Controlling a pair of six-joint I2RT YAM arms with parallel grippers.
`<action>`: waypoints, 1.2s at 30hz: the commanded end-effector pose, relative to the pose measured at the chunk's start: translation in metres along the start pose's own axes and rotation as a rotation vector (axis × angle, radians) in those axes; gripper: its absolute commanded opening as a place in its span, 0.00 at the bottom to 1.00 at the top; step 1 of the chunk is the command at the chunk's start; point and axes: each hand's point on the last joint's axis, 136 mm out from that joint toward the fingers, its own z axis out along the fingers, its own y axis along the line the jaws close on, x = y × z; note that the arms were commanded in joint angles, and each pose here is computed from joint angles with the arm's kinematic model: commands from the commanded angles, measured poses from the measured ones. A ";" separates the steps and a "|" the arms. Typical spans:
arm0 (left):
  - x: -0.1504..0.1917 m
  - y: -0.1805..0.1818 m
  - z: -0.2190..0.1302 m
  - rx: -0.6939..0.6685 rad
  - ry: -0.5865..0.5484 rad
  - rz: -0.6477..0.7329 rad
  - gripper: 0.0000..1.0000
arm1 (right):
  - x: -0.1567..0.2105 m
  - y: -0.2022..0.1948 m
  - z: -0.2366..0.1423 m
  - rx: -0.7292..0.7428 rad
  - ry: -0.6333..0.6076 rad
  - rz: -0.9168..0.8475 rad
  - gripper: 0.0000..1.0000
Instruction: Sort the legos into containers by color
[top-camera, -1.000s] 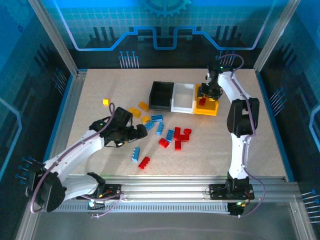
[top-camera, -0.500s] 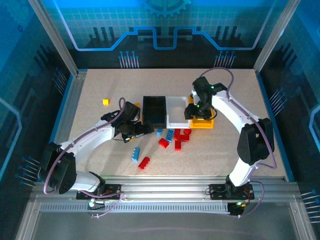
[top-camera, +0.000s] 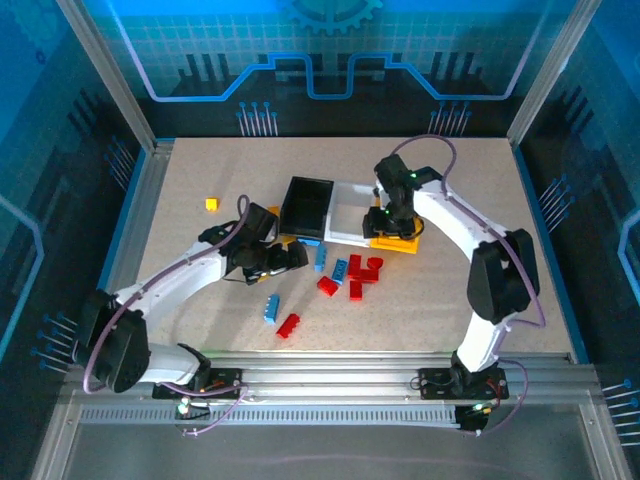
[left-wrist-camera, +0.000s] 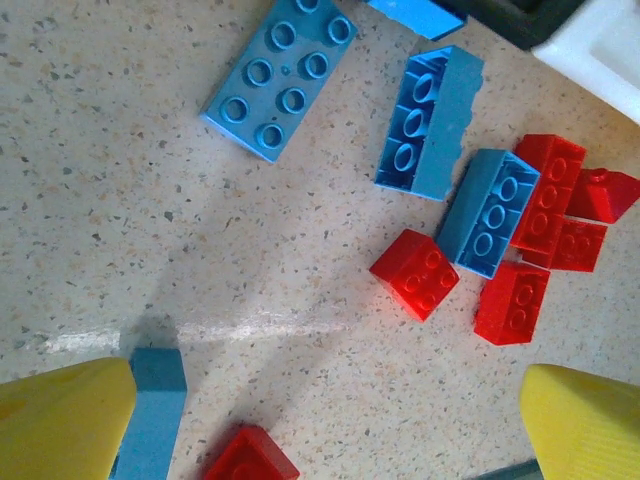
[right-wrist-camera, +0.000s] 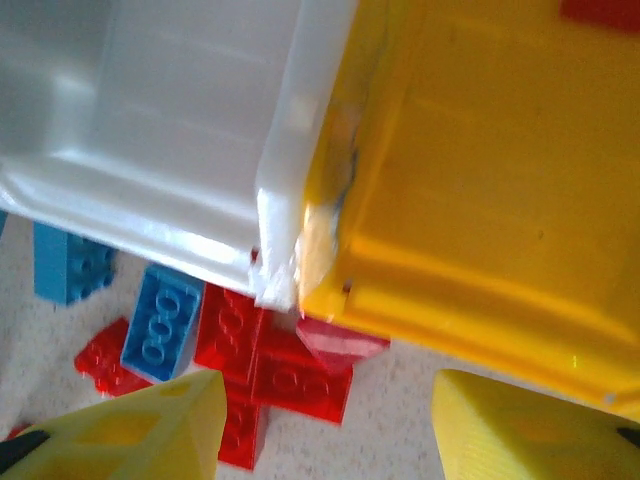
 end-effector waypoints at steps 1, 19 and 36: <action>0.012 0.013 -0.010 -0.019 0.013 0.017 0.99 | -0.021 -0.011 0.009 0.048 -0.009 0.027 0.58; 0.041 0.056 -0.036 -0.054 -0.038 -0.066 0.99 | -0.104 -0.017 0.055 0.102 -0.027 0.123 0.35; 0.044 0.059 -0.039 -0.058 -0.038 -0.092 0.99 | -0.158 -0.055 0.057 0.063 -0.103 0.263 0.32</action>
